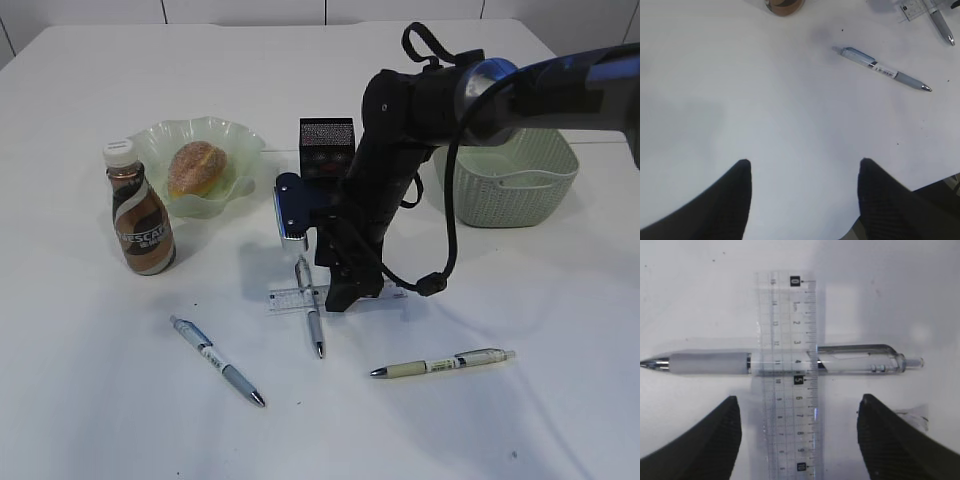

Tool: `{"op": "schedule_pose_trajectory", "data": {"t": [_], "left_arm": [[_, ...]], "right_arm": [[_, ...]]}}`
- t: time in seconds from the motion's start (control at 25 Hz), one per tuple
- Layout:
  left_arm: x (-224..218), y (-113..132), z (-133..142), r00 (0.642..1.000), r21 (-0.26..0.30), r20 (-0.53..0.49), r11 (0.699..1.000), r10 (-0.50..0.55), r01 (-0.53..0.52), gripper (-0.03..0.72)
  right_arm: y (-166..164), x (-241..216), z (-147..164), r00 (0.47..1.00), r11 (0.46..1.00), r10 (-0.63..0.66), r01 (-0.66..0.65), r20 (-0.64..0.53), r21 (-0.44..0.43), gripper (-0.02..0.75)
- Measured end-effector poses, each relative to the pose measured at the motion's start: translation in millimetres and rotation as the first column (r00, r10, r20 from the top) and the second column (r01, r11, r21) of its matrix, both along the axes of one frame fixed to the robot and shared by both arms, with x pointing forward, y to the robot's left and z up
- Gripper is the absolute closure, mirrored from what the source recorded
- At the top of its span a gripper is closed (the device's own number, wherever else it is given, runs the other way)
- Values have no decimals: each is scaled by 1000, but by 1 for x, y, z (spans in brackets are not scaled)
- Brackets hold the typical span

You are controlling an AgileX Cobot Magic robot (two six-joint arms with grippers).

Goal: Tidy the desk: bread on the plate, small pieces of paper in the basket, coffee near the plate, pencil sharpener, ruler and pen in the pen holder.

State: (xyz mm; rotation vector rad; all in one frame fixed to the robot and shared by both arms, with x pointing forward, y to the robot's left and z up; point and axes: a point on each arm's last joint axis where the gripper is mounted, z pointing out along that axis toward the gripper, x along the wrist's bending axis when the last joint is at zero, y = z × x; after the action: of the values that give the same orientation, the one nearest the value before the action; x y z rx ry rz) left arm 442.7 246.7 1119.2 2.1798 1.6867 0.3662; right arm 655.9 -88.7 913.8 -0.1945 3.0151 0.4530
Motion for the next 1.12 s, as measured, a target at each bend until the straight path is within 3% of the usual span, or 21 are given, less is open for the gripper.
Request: {"op": "schedule_pose_trajectory", "data": {"t": [0.8, 1.12], "left_arm": [[1, 0, 1, 1000, -5, 17, 1000, 0, 0, 222], [1, 0, 1, 1000, -5, 17, 1000, 0, 0, 222]], "right_arm": [[0, -1, -14, 999, 1000, 2, -2, -39, -12, 177], [0, -1, -16, 999, 1000, 1, -1, -45, -12, 217]]}}
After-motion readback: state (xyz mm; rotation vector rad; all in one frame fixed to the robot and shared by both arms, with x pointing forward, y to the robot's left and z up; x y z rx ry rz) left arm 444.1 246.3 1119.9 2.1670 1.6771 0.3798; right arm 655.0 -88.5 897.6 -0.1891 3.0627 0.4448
